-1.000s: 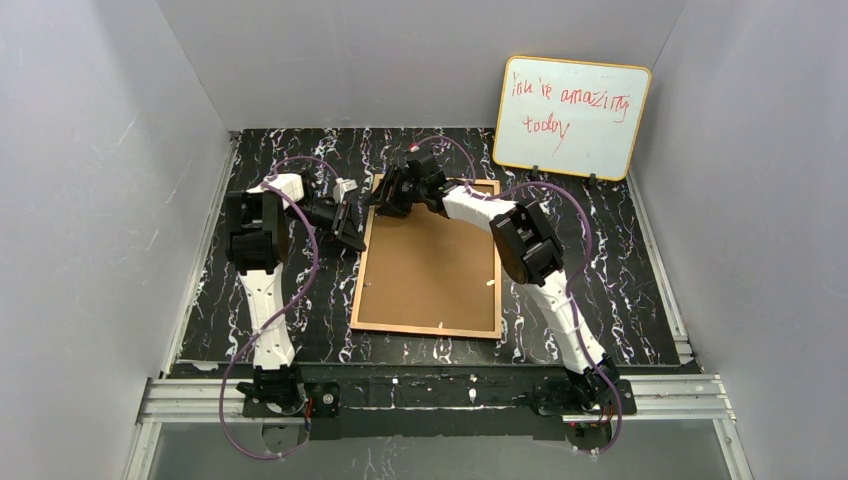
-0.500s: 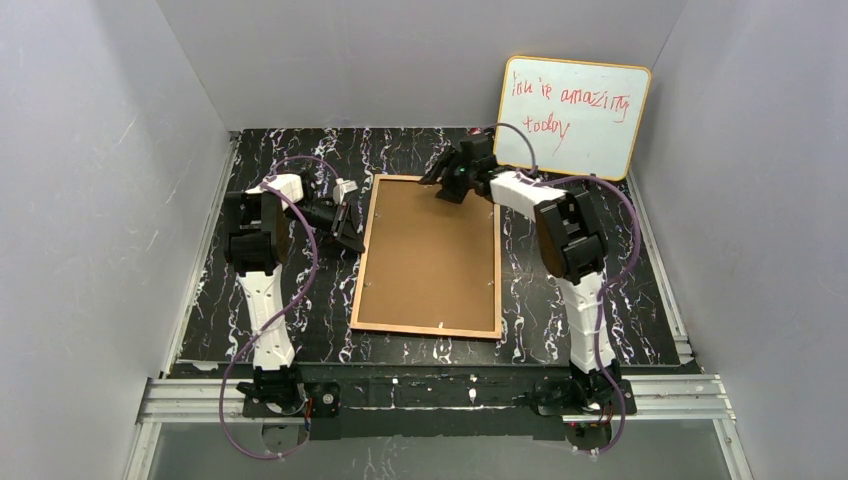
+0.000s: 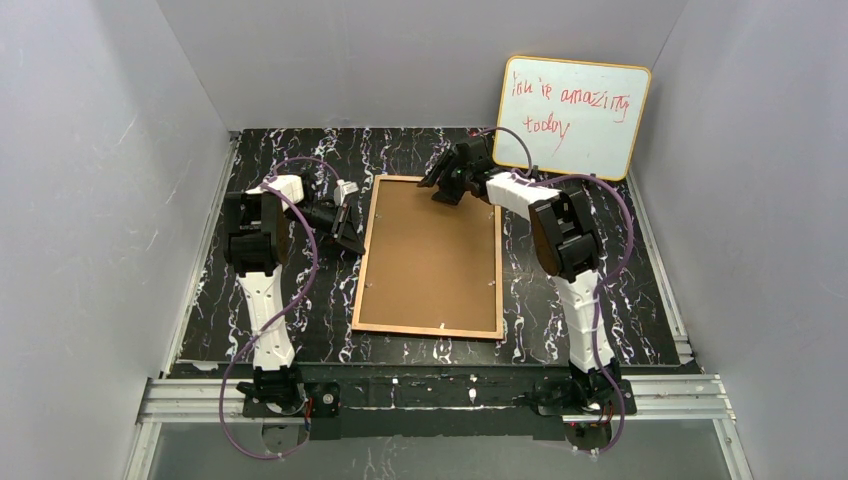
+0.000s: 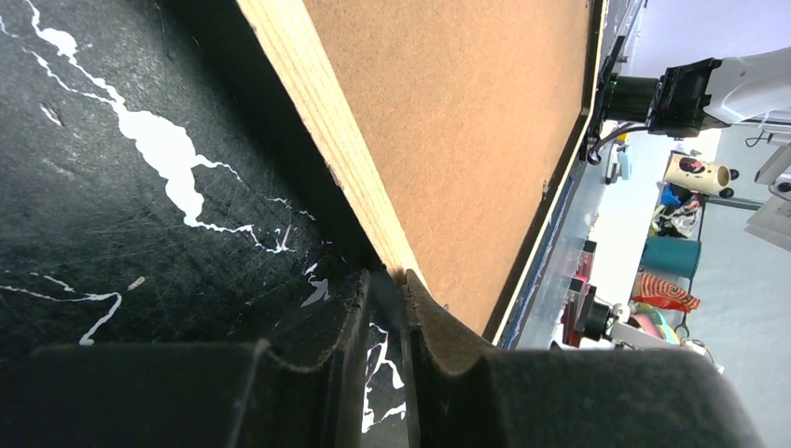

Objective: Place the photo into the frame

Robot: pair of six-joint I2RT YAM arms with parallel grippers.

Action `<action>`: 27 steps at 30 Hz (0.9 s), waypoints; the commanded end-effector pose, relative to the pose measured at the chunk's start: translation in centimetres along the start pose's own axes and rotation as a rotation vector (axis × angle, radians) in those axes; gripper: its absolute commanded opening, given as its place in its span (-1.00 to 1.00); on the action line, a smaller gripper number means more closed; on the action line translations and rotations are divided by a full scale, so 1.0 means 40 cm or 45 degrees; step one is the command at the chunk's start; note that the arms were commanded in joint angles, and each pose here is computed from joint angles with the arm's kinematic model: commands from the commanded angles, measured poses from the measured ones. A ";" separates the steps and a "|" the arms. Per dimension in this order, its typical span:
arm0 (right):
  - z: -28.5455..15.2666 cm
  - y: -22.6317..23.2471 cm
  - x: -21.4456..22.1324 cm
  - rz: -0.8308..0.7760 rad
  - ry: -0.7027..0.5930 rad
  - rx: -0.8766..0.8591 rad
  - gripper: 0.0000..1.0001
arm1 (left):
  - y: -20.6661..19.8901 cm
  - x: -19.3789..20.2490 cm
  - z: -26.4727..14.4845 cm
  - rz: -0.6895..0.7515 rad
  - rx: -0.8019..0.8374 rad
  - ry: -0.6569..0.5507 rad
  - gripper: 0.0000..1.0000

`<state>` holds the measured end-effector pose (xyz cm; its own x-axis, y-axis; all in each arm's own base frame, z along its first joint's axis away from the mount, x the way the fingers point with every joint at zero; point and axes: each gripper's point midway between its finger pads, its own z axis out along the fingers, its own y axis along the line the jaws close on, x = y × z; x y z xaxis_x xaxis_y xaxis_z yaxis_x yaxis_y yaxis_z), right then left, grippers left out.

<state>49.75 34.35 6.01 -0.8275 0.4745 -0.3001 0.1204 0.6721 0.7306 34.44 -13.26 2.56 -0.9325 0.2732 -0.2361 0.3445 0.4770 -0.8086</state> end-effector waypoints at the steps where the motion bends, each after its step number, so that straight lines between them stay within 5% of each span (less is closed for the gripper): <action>1: 0.025 0.012 -0.028 0.042 -0.044 -0.008 0.27 | 0.071 0.066 0.027 0.089 -0.155 0.161 -0.70; 27: 0.077 -0.008 -0.088 0.113 -0.206 0.043 -0.05 | 0.071 0.061 0.035 0.096 -0.136 0.159 -0.72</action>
<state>53.11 34.48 5.40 -0.7437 0.5946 -0.3055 0.1999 0.6339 0.7471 34.38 -13.25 2.58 -0.9304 0.2772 -0.2398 0.3495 0.4739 -0.8082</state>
